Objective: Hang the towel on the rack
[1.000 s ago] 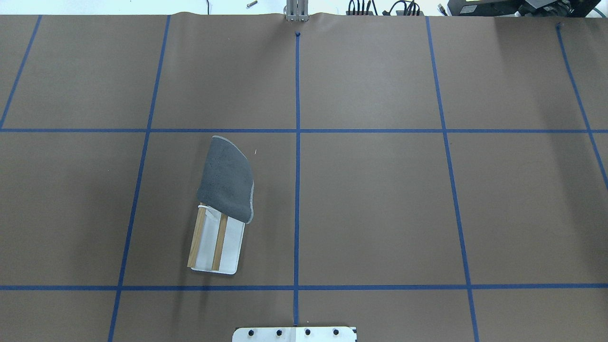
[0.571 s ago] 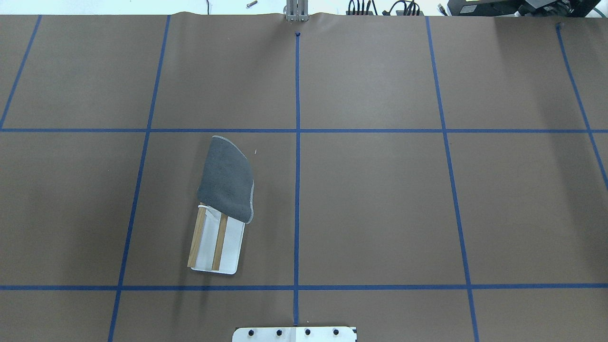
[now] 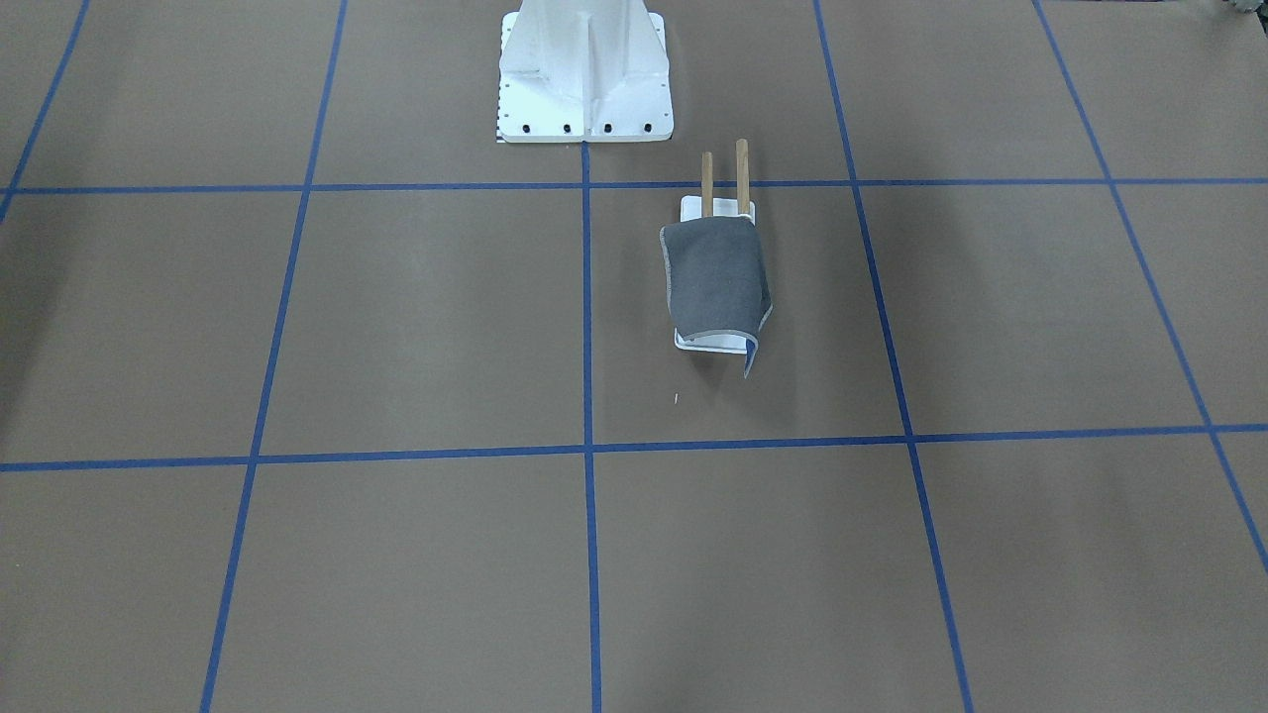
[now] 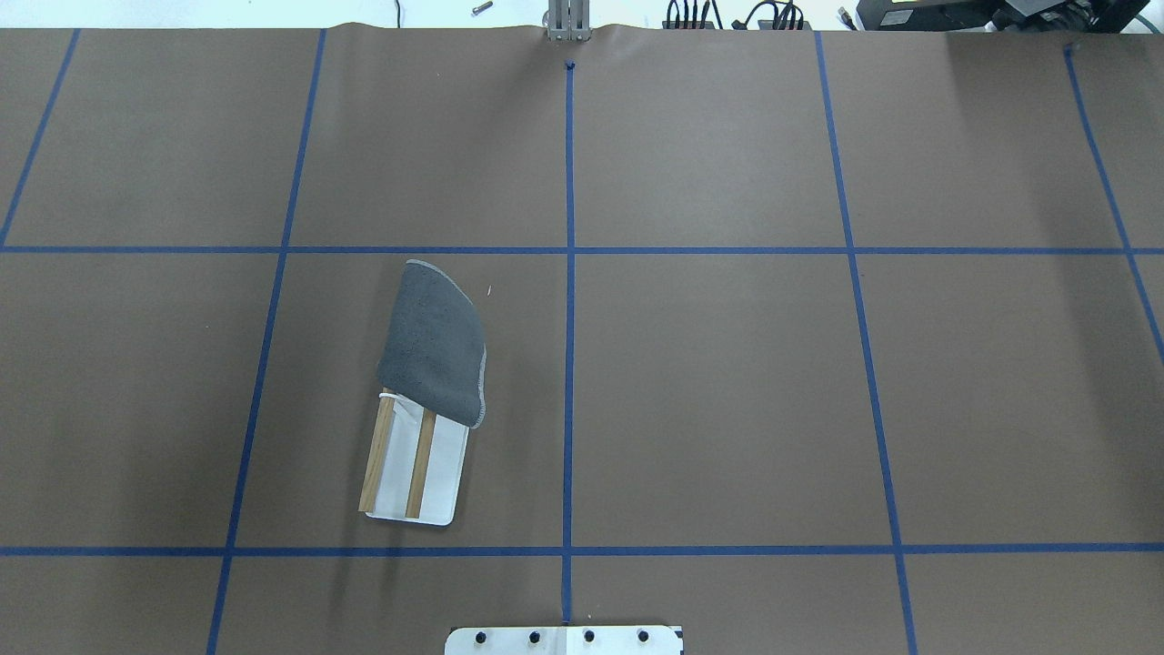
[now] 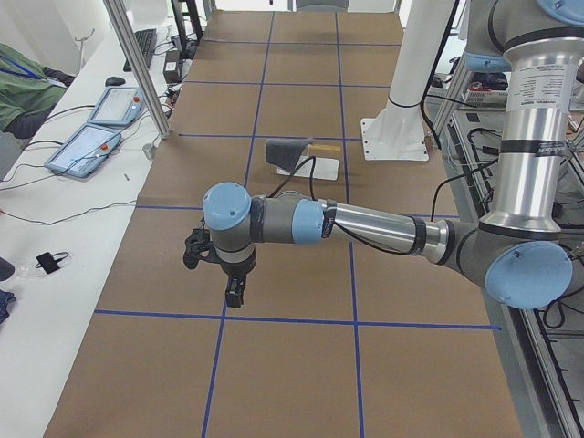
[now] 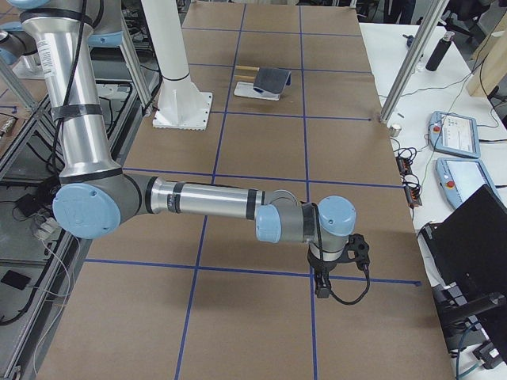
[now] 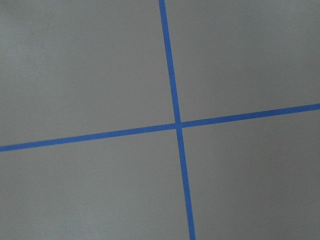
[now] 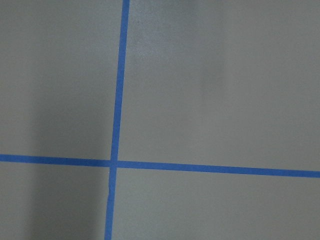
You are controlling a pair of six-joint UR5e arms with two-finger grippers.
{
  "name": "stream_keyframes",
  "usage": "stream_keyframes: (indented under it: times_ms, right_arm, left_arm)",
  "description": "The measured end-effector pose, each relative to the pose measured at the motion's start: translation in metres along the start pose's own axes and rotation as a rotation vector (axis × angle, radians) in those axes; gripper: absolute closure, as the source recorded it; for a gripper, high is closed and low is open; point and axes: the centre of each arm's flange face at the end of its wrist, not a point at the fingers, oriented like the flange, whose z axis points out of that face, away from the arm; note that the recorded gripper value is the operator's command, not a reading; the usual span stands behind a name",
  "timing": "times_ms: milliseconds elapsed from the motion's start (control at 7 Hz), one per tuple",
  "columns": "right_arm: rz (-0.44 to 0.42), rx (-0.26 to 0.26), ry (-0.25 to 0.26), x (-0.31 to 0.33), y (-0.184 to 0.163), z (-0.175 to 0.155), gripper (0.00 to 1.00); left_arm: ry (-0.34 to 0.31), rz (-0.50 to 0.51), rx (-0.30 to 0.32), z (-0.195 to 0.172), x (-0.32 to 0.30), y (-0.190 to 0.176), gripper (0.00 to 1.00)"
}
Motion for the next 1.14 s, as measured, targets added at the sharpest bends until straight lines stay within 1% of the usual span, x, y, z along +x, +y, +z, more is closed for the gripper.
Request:
stream_keyframes:
  times_ms: [429, 571, 714, 857, 1143]
  right_arm:
    - [-0.005, 0.0, -0.001, -0.005, -0.003, -0.004, 0.0]
    - [-0.013, -0.016, 0.001, -0.009, -0.003, -0.004, 0.0]
    - [-0.041, -0.035, 0.01, -0.013, -0.003, -0.008, 0.0]
    - [-0.077, -0.043, 0.018, -0.012, -0.002, -0.013, 0.0]
    - [-0.103, -0.047, 0.023, -0.012, -0.002, -0.016, 0.0]
  left_arm:
    - [-0.004, 0.019, 0.004, 0.002, 0.003, 0.005, 0.01]
    - [-0.005, 0.02, 0.004, 0.002, 0.002, 0.006, 0.01]
    - [-0.005, 0.02, 0.003, 0.004, 0.002, 0.008, 0.01]
    - [-0.004, 0.021, 0.005, 0.005, 0.0, 0.011, 0.01]
    - [-0.003, 0.021, 0.005, 0.007, -0.001, 0.012, 0.01]
